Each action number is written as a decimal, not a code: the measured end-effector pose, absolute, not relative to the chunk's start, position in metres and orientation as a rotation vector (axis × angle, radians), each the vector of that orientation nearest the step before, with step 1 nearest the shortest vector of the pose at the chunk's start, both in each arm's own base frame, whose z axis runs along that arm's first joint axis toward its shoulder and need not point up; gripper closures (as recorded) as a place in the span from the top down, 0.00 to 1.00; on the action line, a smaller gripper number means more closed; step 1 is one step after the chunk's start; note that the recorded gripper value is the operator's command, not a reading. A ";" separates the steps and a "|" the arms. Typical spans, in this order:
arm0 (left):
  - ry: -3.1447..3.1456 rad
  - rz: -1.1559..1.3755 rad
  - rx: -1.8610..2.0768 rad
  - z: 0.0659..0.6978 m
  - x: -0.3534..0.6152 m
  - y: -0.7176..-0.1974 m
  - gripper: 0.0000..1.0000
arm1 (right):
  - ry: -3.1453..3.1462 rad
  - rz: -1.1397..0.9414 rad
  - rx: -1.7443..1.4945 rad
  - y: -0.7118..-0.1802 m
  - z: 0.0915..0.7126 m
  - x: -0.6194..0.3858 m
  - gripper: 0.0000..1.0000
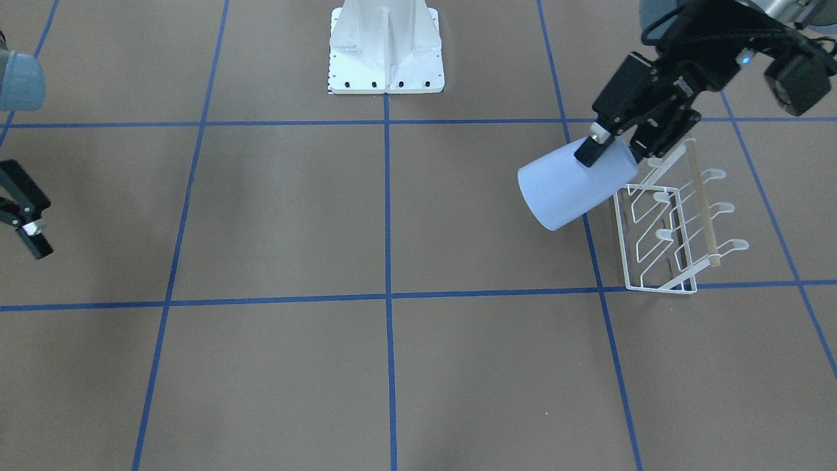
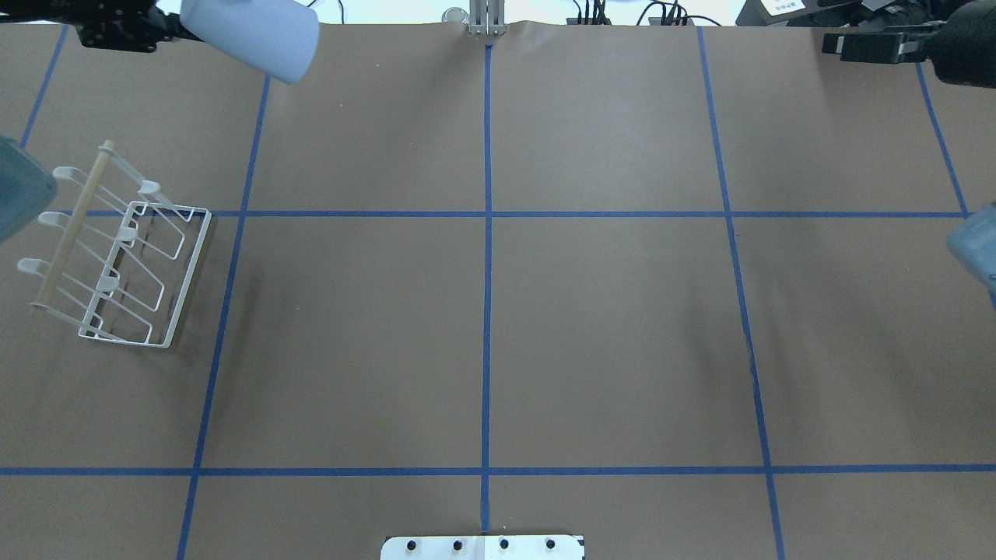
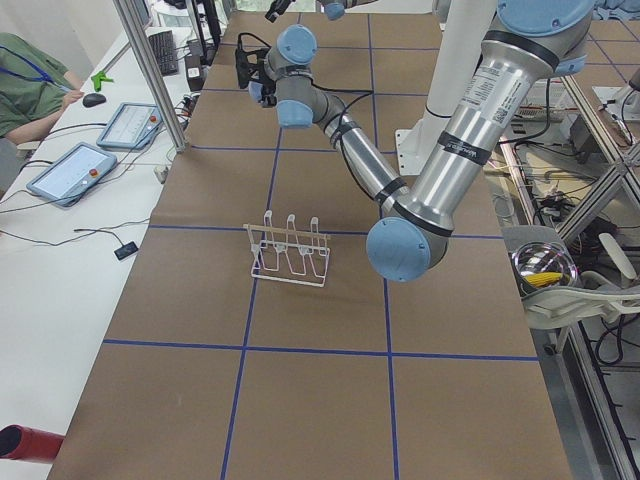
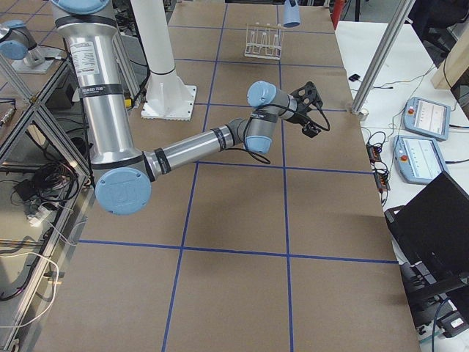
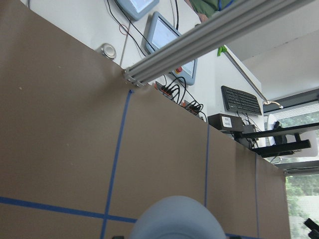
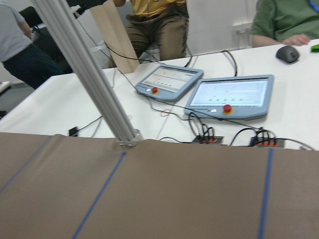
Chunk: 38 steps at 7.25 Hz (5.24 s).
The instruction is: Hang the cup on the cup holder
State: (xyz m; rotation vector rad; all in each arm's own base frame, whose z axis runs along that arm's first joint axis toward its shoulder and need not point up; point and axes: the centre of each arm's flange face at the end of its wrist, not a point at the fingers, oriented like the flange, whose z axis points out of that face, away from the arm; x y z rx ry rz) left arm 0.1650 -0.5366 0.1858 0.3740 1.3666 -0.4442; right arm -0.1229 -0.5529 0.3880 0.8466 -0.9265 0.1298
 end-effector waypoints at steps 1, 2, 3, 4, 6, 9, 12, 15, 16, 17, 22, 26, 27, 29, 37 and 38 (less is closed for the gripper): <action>1.257 -0.410 0.427 0.202 0.142 -0.548 0.00 | -0.825 0.127 0.765 -0.559 0.413 -0.109 1.00; 1.137 -0.350 0.458 0.215 0.124 -0.556 0.00 | -0.768 0.121 0.662 -0.560 0.435 -0.097 1.00; 1.029 -0.273 0.465 0.228 0.113 -0.560 0.00 | -0.741 0.096 0.558 -0.559 0.454 -0.085 1.00; 0.954 -0.211 0.451 0.243 0.109 -0.562 0.00 | -0.716 0.047 0.446 -0.557 0.473 -0.069 1.00; 0.875 -0.152 0.385 0.286 0.113 -0.556 0.00 | -0.687 -0.067 0.231 -0.553 0.503 -0.040 1.00; 0.794 -0.088 0.293 0.321 0.160 -0.543 0.00 | -0.745 -0.081 0.084 -0.544 0.517 -0.025 1.00; 0.760 -0.062 0.276 0.330 0.184 -0.538 0.00 | -0.752 -0.069 0.044 -0.541 0.520 -0.024 1.00; 0.745 -0.050 0.246 0.344 0.199 -0.542 0.00 | -0.768 -0.068 0.037 -0.540 0.519 -0.024 1.00; 0.741 -0.047 0.236 0.348 0.204 -0.543 0.00 | -0.771 -0.070 0.044 -0.540 0.517 -0.024 1.00; 0.737 -0.043 0.228 0.352 0.207 -0.543 0.22 | -0.771 -0.071 0.049 -0.540 0.516 -0.023 1.00; 0.705 0.000 0.224 0.372 0.210 -0.538 0.98 | -0.755 -0.065 0.056 -0.537 0.516 -0.021 1.00; 0.649 0.170 0.307 0.401 0.119 -0.540 0.98 | -0.714 -0.024 0.027 -0.521 0.545 -0.002 1.00; 0.661 0.163 0.281 0.426 0.081 -0.539 0.98 | -0.726 0.006 0.010 -0.513 0.555 0.010 1.00; 0.679 0.083 0.195 0.488 0.027 -0.527 0.98 | -0.775 0.053 -0.016 -0.498 0.569 0.027 1.00; 0.725 -0.113 0.001 0.630 -0.046 -0.472 0.98 | -0.774 0.101 -0.043 -0.482 0.588 0.044 1.00; 0.757 -0.113 0.015 0.618 -0.048 -0.471 0.98 | -0.773 0.102 -0.043 -0.482 0.588 0.044 1.00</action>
